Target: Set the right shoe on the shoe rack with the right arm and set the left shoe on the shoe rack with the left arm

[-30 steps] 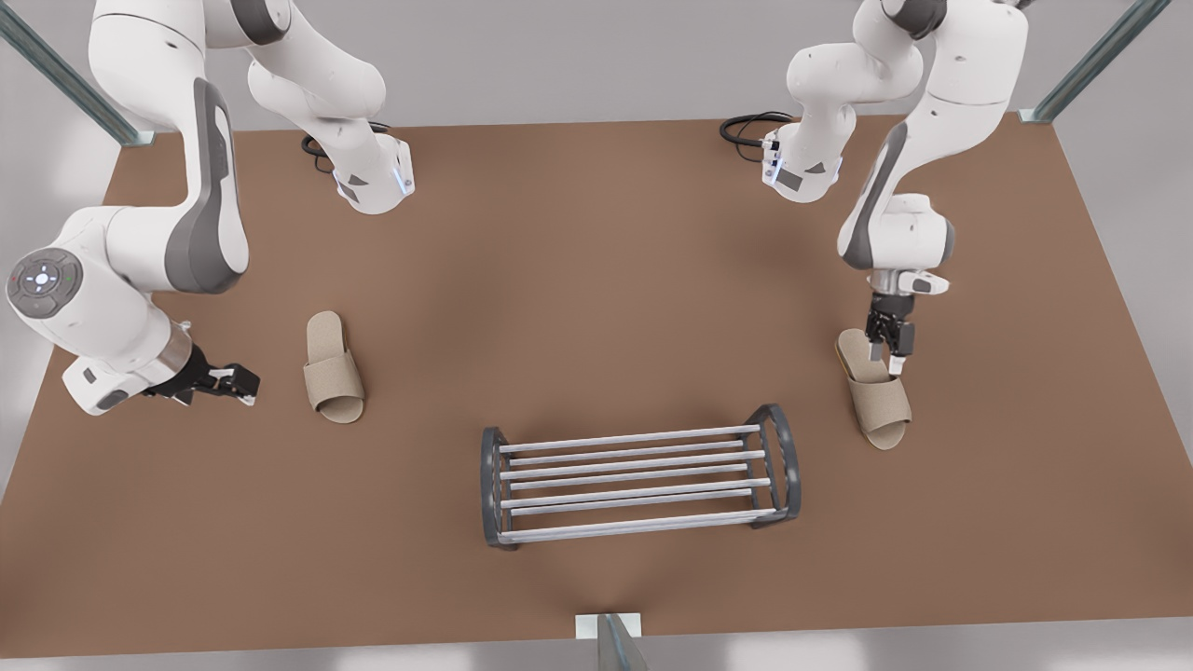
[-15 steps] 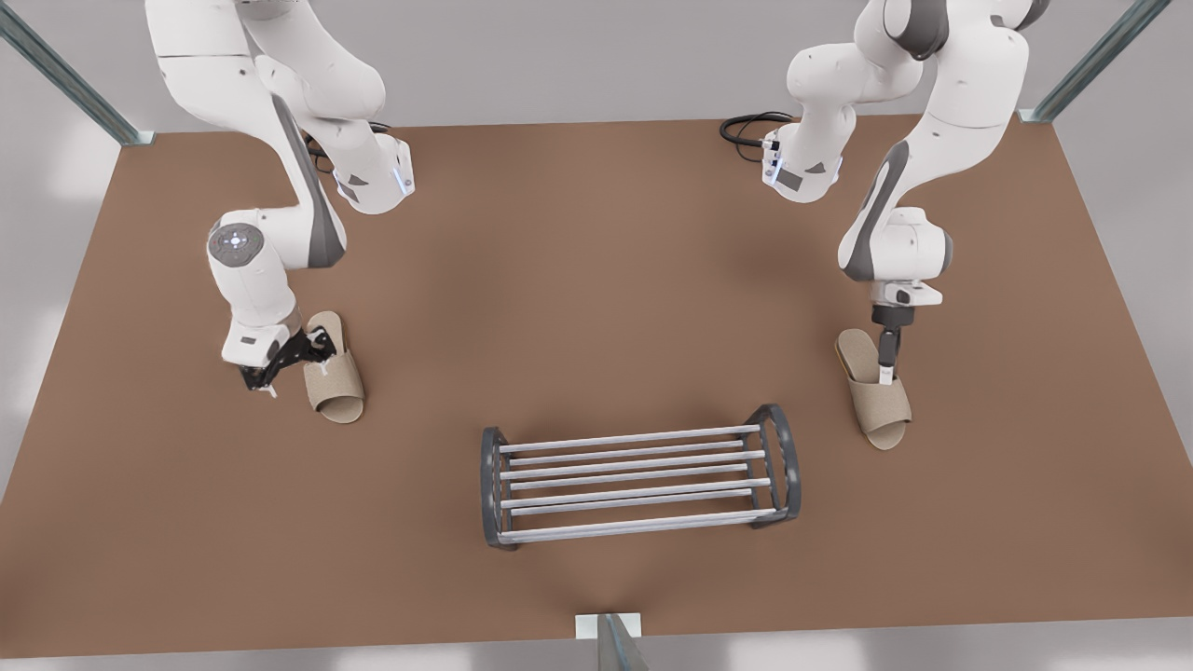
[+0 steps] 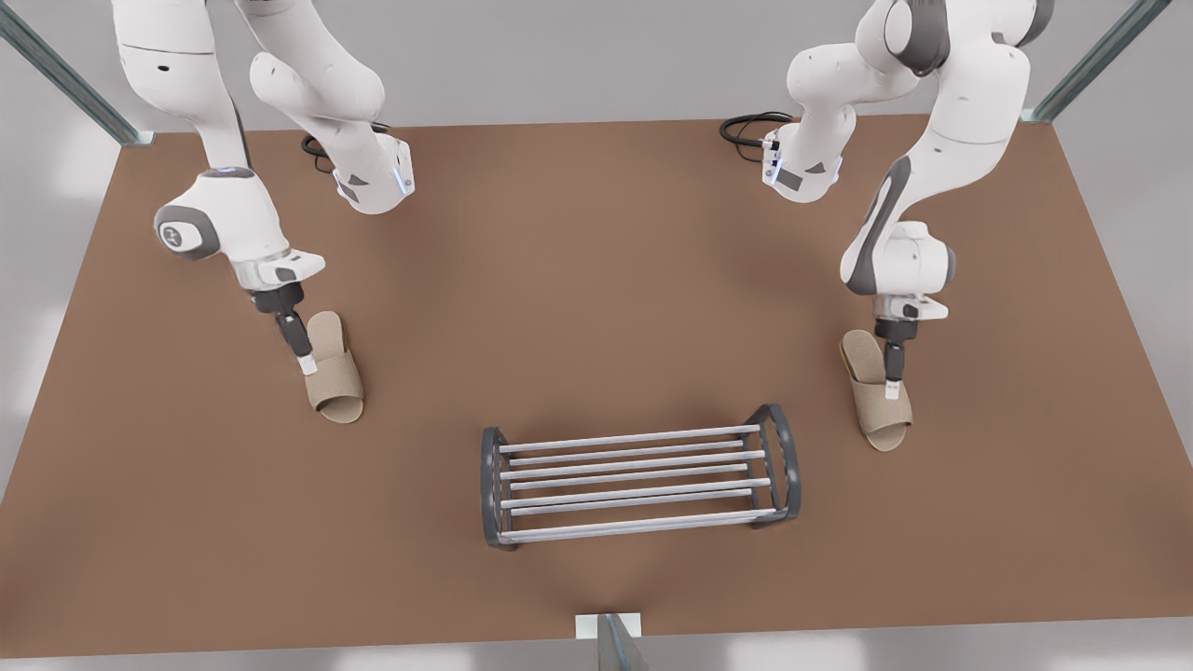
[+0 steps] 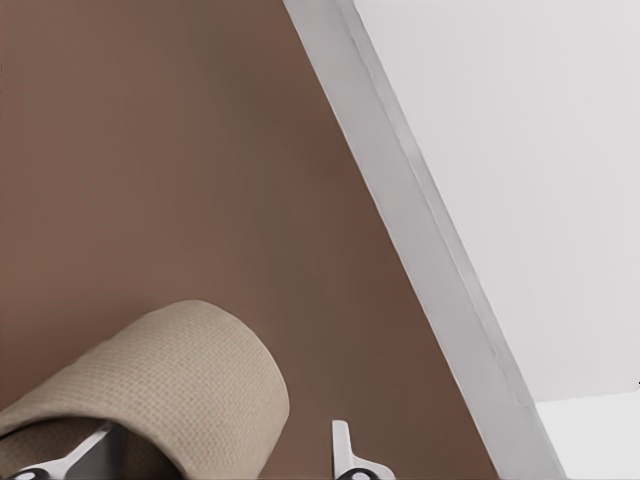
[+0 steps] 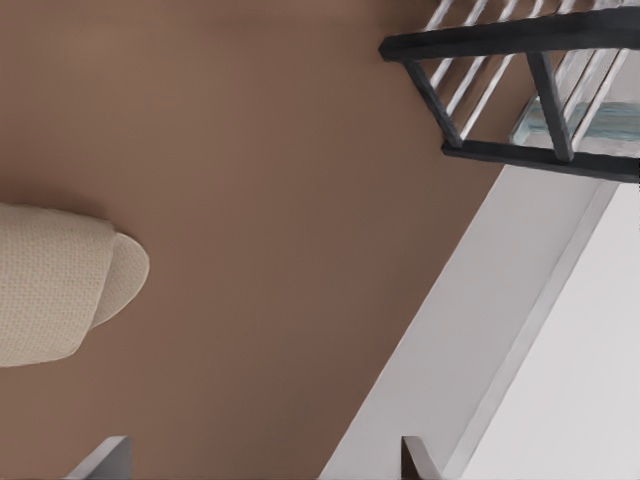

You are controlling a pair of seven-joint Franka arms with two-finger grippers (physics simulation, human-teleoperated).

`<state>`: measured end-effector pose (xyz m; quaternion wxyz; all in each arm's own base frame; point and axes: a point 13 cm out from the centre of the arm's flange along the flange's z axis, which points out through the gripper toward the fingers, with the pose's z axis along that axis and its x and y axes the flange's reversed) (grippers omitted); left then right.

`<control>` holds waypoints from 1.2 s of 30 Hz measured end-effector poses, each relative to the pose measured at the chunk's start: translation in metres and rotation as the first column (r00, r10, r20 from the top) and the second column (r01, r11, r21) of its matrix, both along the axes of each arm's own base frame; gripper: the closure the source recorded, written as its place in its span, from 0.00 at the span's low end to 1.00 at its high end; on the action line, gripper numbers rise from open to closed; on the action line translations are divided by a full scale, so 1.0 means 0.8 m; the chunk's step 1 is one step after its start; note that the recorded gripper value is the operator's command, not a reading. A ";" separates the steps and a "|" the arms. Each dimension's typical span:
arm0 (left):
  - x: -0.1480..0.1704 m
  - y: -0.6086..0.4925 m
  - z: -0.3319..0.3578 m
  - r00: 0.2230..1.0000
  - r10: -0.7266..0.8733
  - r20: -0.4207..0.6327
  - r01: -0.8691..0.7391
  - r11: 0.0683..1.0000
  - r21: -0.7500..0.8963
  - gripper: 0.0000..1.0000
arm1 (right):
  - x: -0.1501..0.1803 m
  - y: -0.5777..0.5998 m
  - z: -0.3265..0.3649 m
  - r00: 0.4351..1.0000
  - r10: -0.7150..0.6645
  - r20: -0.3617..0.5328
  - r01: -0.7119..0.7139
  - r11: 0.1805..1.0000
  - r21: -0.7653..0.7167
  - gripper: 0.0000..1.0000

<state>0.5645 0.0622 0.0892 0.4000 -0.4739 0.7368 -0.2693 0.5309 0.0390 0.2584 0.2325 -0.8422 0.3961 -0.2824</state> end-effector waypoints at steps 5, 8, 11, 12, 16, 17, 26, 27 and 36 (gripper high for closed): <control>0.010 -0.001 -0.001 0.999 0.035 0.004 -0.034 0.997 -0.062 0.00 | -0.020 0.137 -0.015 0.969 0.248 -0.023 -0.248 0.969 0.003 0.00; 0.011 -0.002 -0.001 0.999 0.053 0.003 -0.052 0.994 -0.092 0.16 | -0.019 0.123 -0.042 0.973 0.219 -0.067 -0.217 0.976 0.029 0.00; 0.014 -0.002 -0.001 0.998 0.068 0.002 -0.068 0.991 -0.117 0.16 | 0.000 -0.065 -0.064 0.991 -0.077 -0.105 0.083 0.995 0.056 0.00; 0.015 -0.002 -0.003 0.997 0.073 0.000 -0.073 0.989 -0.125 0.16 | -0.002 -0.104 -0.070 0.983 -0.143 -0.116 0.151 0.986 0.065 0.00; 0.020 -0.001 -0.005 0.996 0.091 -0.002 -0.090 0.984 -0.152 0.28 | -0.002 -0.090 -0.084 0.977 -0.155 -0.148 0.170 0.980 0.100 0.00; 0.021 -0.001 -0.005 0.996 0.095 -0.002 -0.094 0.983 -0.159 0.28 | 0.007 -0.086 -0.087 0.977 -0.151 -0.148 0.168 0.980 0.105 0.00; 0.027 0.001 -0.011 0.992 0.125 -0.010 -0.124 0.971 -0.204 0.36 | 0.000 -0.056 -0.152 0.950 -0.183 -0.254 0.213 0.972 0.096 0.00; 0.028 0.001 -0.011 0.992 0.127 -0.009 -0.126 0.970 -0.208 0.36 | -0.012 -0.062 -0.163 0.938 -0.204 -0.280 0.240 0.965 0.101 0.00; 0.101 -0.020 0.050 0.987 0.126 0.103 -0.093 0.956 -0.277 0.53 | -0.069 -0.081 -0.185 0.899 -0.254 -0.355 0.302 0.950 0.085 0.00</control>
